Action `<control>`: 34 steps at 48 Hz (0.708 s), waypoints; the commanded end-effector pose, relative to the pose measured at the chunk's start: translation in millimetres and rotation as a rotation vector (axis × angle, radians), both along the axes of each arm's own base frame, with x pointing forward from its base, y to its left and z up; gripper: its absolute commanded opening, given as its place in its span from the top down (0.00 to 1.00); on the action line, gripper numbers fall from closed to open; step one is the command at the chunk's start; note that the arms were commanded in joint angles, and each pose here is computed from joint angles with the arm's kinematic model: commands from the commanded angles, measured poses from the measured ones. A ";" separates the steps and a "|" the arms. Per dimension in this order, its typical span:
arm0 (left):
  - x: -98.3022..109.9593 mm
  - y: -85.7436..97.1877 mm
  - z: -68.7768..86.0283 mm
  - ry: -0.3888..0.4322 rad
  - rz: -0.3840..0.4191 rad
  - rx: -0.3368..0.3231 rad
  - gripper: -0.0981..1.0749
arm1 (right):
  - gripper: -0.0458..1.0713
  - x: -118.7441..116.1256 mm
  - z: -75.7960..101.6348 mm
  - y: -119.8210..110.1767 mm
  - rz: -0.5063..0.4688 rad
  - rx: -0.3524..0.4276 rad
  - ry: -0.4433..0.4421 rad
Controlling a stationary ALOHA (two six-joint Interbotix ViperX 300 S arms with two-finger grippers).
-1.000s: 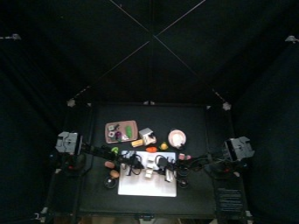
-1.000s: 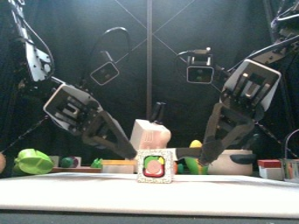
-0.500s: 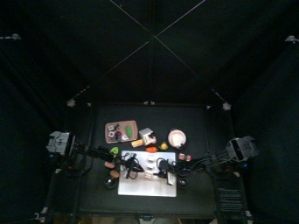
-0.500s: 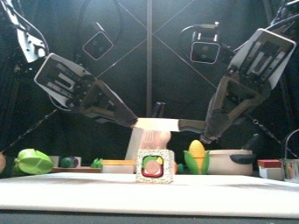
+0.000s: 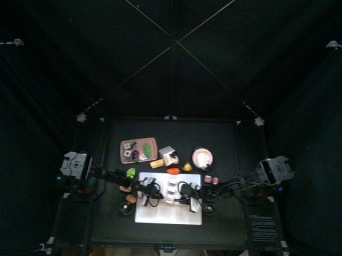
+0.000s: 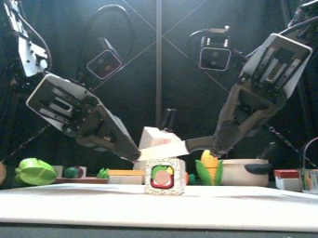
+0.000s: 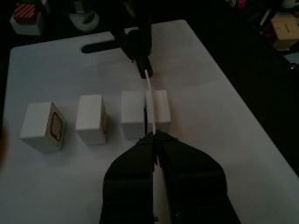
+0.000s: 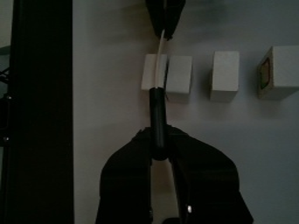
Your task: Cut third and fourth piece of sushi
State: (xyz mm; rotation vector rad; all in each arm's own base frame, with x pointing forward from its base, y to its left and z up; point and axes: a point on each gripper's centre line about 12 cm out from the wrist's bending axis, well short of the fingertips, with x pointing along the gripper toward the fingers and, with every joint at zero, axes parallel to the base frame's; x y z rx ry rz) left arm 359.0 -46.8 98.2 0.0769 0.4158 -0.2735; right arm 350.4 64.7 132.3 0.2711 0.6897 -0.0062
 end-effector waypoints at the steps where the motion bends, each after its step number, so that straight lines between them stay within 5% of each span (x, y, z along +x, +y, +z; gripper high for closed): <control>1: 9.4 6.4 18.0 -0.063 0.021 -0.006 0.57 | 0.68 14.1 23.7 -2.7 -0.015 0.006 -0.085; 12: 9.1 12.1 26.7 -0.086 0.031 -0.003 0.57 | 0.68 13.9 26.6 -2.7 -0.013 0.005 -0.093; 34: 11.1 13.0 14.0 -0.054 0.033 -0.001 0.57 | 0.68 13.8 19.7 -2.7 -0.017 0.006 -0.073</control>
